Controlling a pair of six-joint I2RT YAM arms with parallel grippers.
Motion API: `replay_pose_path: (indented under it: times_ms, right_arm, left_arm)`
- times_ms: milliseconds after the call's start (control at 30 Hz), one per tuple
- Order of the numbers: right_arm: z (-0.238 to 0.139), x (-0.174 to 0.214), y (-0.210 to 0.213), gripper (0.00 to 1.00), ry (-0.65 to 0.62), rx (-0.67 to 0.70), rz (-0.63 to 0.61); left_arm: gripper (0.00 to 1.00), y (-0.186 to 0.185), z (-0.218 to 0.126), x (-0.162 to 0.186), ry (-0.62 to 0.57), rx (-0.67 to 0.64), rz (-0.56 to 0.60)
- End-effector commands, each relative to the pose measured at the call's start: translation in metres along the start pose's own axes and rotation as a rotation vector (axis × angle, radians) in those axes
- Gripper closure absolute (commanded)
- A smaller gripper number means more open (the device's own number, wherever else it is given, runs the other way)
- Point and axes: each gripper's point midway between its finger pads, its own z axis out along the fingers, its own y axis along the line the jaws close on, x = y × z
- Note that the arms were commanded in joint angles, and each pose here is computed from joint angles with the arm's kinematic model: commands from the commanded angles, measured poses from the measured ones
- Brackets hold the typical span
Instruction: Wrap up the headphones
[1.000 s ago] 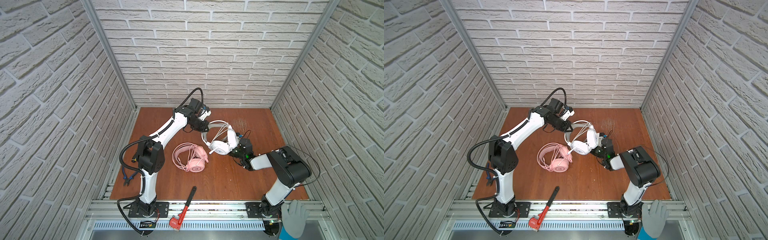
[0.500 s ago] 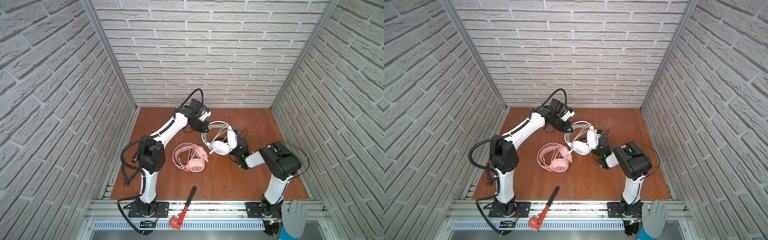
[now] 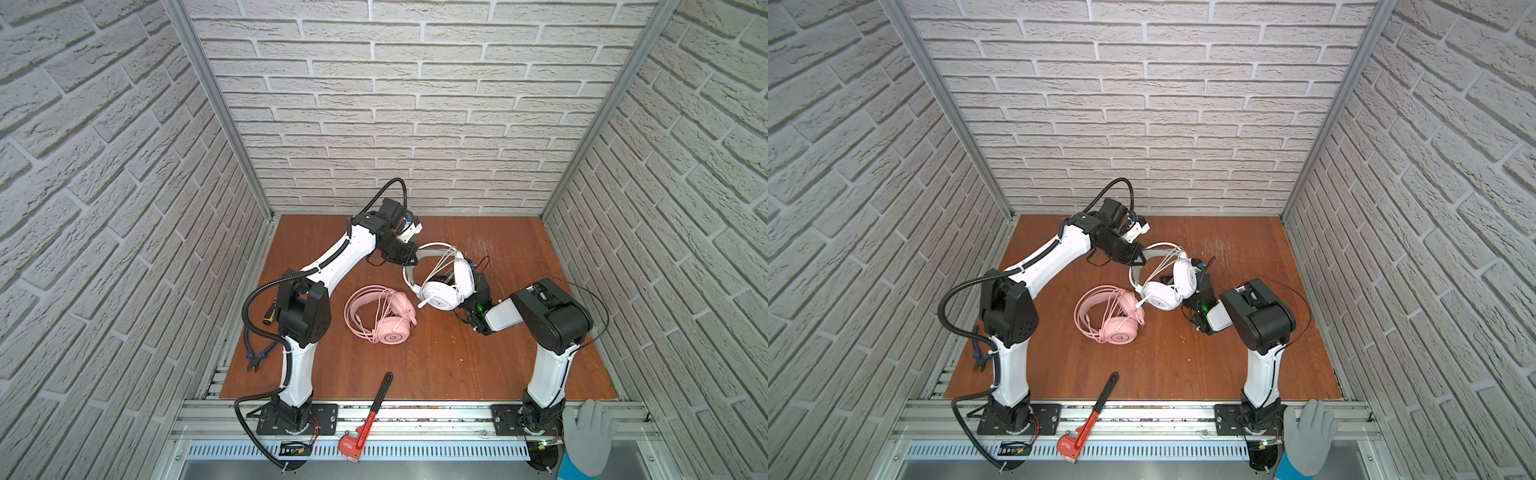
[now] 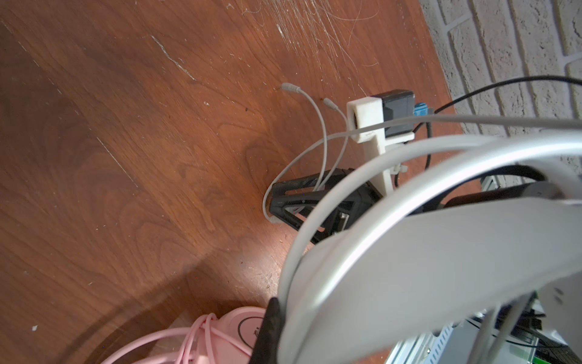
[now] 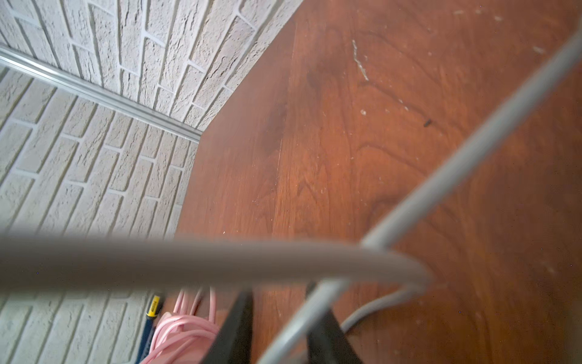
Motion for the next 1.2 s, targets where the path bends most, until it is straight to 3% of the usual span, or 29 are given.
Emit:
replay_pose_path:
  times_ms: [0, 200, 467, 833, 1167]
  right_arm:
    - [-0.001, -0.003, 0.019, 0.92, 0.000, -0.056, -0.069]
    - [-0.028, 0.029, 0.031, 0.94, 0.172, -0.097, -0.157]
    - [-0.077, 0.057, 0.040, 0.94, 0.344, -0.070, -0.300]
    - [-0.144, 0.059, 0.048, 0.94, 0.320, -0.031, -0.487]
    - [-0.197, 0.050, 0.089, 0.94, 0.236, -0.133, -0.703]
  left_arm:
    - [1.00, -0.013, -0.014, -0.015, -0.051, 0.037, 0.009]
    - [1.00, 0.032, -0.034, -0.030, -0.128, -0.086, -0.136]
    - [1.00, 0.081, -0.062, -0.056, -0.301, -0.114, -0.341]
    - [1.00, 0.156, -0.084, -0.053, -0.462, -0.221, -0.634]
    - [1.00, 0.190, -0.074, -0.036, -0.454, -0.327, -0.754]
